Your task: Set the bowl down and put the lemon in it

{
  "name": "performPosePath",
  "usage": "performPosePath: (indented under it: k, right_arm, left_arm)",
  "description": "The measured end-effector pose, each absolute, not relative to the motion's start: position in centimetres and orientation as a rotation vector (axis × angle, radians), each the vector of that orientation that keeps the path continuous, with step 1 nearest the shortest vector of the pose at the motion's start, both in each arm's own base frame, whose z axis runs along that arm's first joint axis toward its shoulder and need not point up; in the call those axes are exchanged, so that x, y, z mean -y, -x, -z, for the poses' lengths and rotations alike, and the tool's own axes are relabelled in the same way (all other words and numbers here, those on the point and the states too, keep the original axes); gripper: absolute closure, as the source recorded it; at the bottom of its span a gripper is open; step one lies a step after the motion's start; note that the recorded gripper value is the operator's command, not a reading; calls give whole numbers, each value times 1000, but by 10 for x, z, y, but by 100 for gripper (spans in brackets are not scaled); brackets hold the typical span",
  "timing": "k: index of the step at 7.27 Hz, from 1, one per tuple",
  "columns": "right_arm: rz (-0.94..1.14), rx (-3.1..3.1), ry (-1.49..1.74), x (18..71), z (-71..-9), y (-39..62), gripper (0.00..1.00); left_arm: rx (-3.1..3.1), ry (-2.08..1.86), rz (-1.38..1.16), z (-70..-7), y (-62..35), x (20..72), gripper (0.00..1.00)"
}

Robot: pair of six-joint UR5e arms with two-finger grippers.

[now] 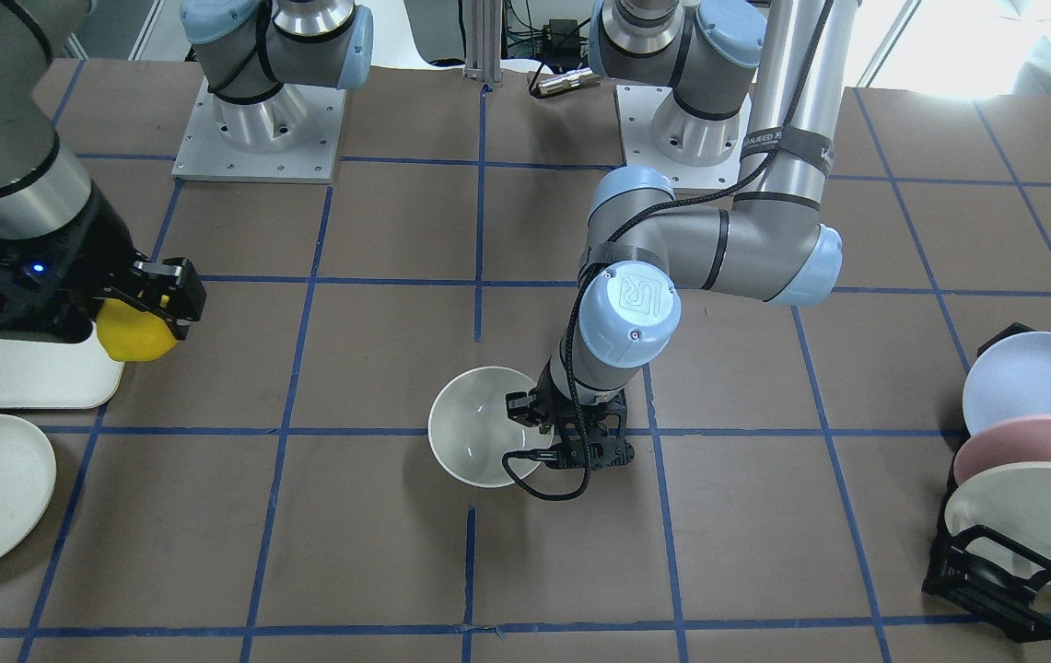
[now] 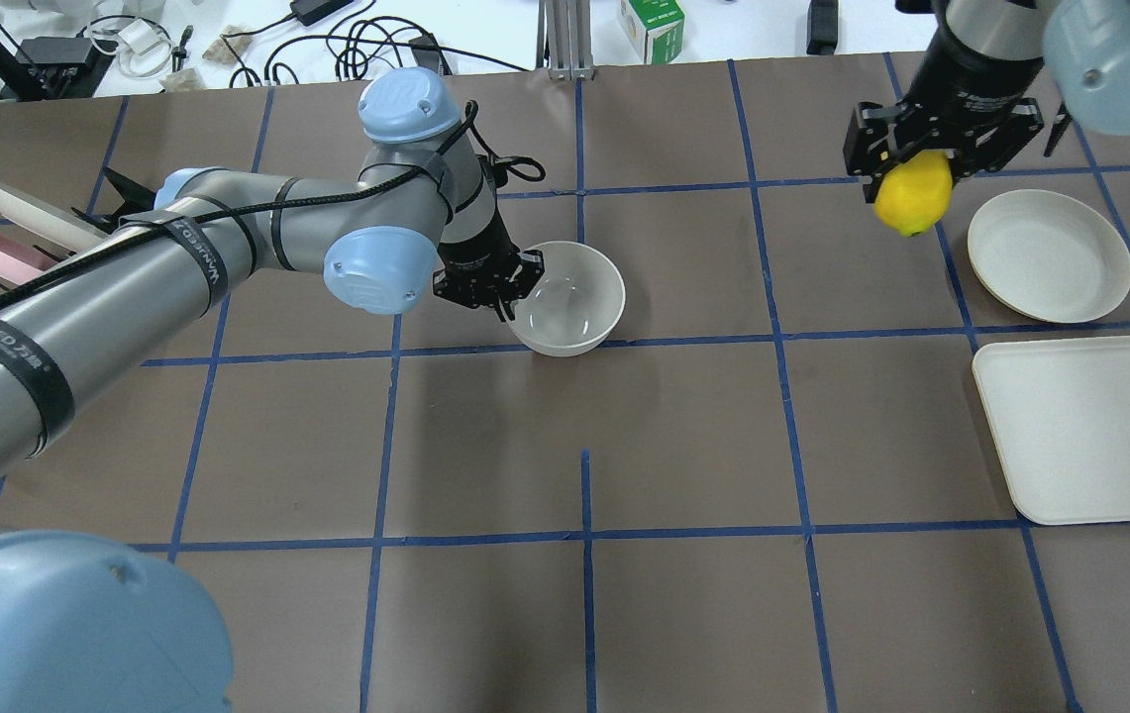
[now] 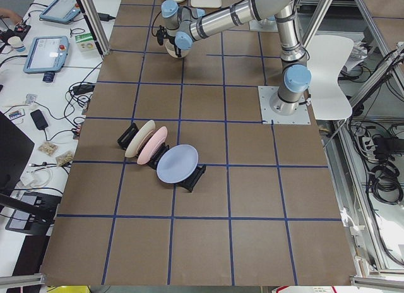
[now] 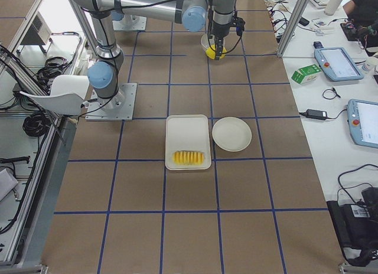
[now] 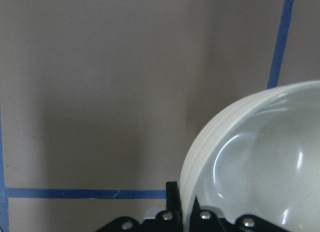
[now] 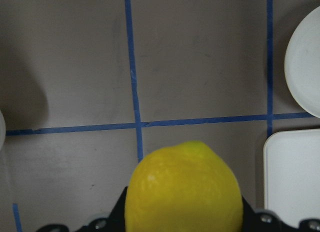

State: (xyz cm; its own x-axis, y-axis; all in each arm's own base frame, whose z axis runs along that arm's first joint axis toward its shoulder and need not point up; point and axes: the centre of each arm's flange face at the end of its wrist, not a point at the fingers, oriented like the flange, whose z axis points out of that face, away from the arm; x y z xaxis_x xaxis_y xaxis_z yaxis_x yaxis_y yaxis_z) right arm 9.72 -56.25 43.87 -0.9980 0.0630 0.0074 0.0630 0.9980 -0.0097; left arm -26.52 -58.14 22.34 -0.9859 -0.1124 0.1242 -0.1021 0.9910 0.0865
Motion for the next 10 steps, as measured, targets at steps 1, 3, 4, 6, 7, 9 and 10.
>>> performPosePath:
  k: [1,3,4,6,7,9,10]
  right_arm:
    - [-32,3138,129,565,-431,-125,70]
    - [-72,3144,169,569,-418,-169,70]
    - [-90,3147,188,572,-408,-188,70]
    - [-138,3174,225,581,-382,-232,70]
    - [-153,3184,242,585,-367,-249,70]
    - [-170,3197,257,588,-335,-293,70]
    - [-186,3205,249,585,-314,-326,70]
  left_arm:
    - [3004,-184,119,-219,265,581,53]
    - [2996,-235,101,-224,267,580,0]
    - [2993,-244,85,-230,266,581,0]
    - [3012,-234,26,-267,246,589,0]
    - [3056,-189,25,-292,222,591,0]
    - [3127,-60,51,-344,173,582,0]
    - [3159,-3,48,-371,152,572,0]
